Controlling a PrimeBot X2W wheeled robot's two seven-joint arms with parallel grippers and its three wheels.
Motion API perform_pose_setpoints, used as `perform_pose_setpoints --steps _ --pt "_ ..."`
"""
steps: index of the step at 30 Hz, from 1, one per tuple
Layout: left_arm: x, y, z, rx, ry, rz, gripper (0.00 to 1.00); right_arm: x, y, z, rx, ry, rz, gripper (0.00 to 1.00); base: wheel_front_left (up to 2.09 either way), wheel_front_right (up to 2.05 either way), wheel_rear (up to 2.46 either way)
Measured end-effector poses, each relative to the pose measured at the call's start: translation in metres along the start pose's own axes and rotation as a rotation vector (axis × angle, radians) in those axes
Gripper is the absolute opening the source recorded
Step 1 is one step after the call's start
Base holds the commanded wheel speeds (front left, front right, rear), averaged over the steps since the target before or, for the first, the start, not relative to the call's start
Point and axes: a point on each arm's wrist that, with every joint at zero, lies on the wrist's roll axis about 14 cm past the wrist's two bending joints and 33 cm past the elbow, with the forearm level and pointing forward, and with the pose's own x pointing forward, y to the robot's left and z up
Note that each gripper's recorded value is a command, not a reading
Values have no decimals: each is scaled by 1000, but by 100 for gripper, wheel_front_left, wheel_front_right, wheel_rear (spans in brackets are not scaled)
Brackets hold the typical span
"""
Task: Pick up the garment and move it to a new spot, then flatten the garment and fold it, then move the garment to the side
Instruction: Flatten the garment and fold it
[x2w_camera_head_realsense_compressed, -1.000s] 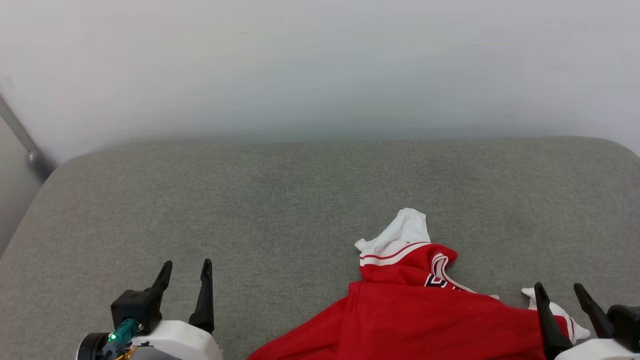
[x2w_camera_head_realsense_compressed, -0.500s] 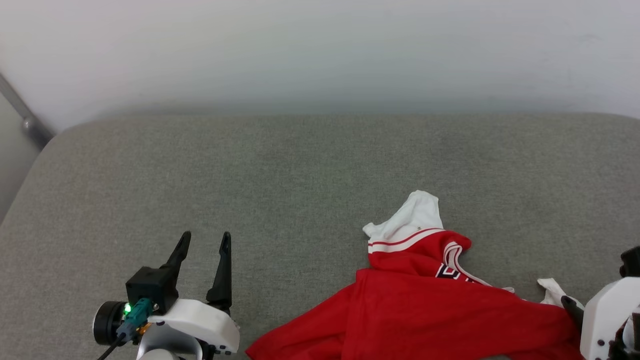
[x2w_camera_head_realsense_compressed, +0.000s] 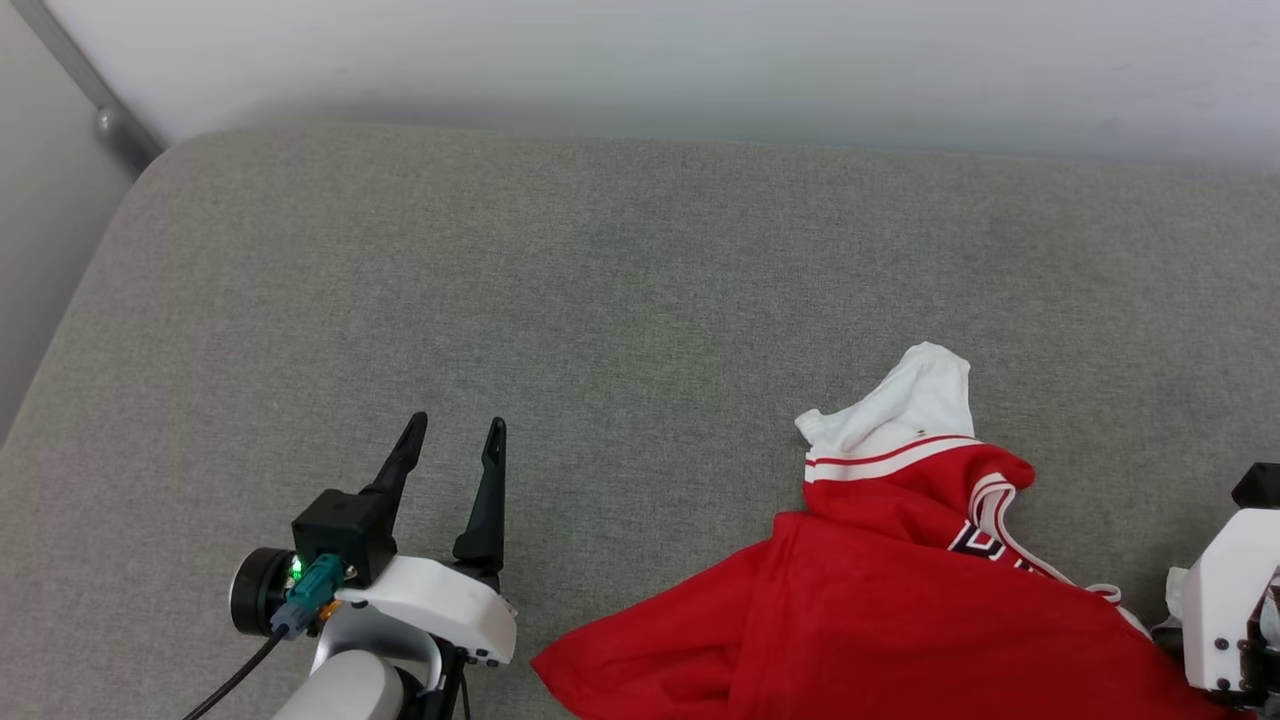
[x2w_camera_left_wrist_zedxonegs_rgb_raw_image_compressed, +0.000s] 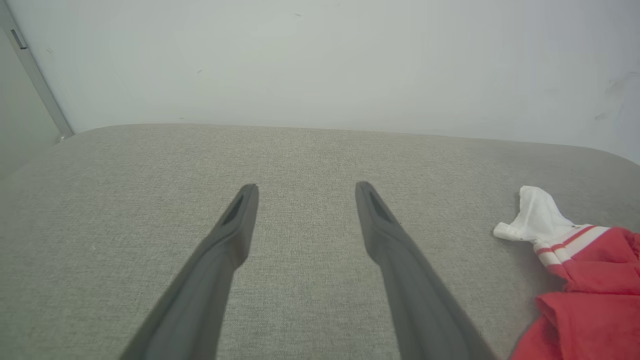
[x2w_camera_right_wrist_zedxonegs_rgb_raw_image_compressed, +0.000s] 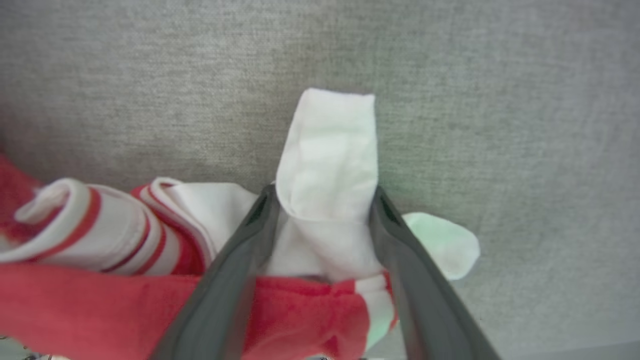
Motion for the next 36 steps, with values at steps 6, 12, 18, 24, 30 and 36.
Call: perform_pose_setpoints --steps 6,12,18,24,30,36 --pt "-3 0 5 2 -17 0 100 -15 10 25 -54 -111 7 0 0 0 0" --pt "-9 -3 14 4 -45 -4 100 -69 39 91 -156 -433 42 0 0 0 0" --pt "-12 -13 17 -2 -56 -28 100 -124 20 123 -83 -690 28 0 0 0 0" --pt "-6 -21 16 2 -49 -60 100 -116 -61 95 208 -714 -54 0 0 0 0" --pt "9 -20 5 23 -4 -79 100 -67 -117 45 477 -631 -109 0 0 0 0" --pt "27 -19 -12 33 48 -96 100 -15 -146 -4 659 -584 -195 100 0 0 0"
